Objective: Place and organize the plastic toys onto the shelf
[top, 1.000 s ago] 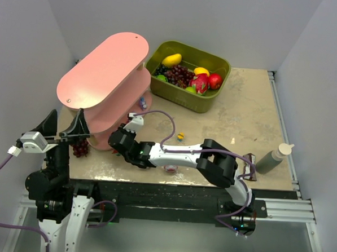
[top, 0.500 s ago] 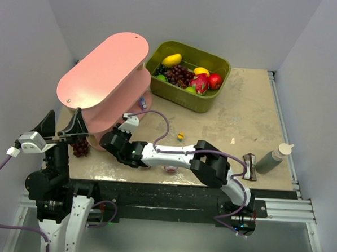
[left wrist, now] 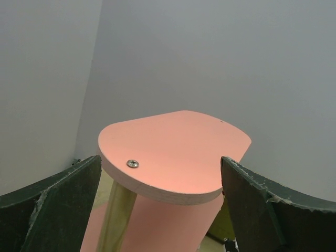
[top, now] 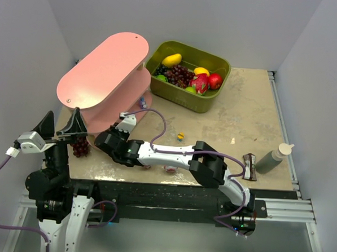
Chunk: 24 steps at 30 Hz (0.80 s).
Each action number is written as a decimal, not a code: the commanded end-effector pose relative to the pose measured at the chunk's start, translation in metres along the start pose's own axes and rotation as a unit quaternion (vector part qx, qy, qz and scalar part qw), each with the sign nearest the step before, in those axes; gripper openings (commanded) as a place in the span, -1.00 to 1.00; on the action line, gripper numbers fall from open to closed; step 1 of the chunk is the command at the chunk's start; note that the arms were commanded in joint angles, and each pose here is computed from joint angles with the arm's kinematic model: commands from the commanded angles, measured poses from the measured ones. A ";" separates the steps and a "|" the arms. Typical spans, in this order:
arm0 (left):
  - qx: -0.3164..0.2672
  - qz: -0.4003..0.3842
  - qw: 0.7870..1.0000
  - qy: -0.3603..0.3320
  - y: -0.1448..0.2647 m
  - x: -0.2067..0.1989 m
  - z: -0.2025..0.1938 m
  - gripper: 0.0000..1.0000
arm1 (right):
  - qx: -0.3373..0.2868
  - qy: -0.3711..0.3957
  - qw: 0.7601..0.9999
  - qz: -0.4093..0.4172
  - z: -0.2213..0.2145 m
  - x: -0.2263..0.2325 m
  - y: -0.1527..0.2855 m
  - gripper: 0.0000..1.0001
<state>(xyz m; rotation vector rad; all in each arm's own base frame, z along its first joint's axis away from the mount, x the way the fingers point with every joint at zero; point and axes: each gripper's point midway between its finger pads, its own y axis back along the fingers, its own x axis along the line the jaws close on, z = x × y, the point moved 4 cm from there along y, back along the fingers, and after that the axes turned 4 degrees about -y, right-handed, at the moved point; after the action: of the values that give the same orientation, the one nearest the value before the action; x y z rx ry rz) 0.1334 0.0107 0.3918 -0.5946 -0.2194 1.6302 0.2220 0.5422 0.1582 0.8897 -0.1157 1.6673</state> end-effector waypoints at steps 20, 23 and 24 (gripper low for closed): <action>-0.009 0.017 1.000 -0.002 0.000 0.005 0.003 0.99 | -0.031 -0.009 0.999 -0.005 0.003 0.010 -0.002 -0.65; -0.009 0.018 1.000 -0.003 0.000 0.005 0.003 0.99 | -0.031 -0.008 0.999 -0.003 0.003 0.012 -0.003 -0.57; -0.009 0.019 1.000 -0.003 0.000 0.006 0.003 0.99 | -0.030 -0.009 1.000 -0.001 0.003 0.013 -0.003 -0.53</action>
<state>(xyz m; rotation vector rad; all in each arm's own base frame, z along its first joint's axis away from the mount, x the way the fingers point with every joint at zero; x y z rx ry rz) 0.1338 0.0133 0.3897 -0.5926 -0.2107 1.6510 0.2225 0.5461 0.1515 0.8662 -0.1023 1.6598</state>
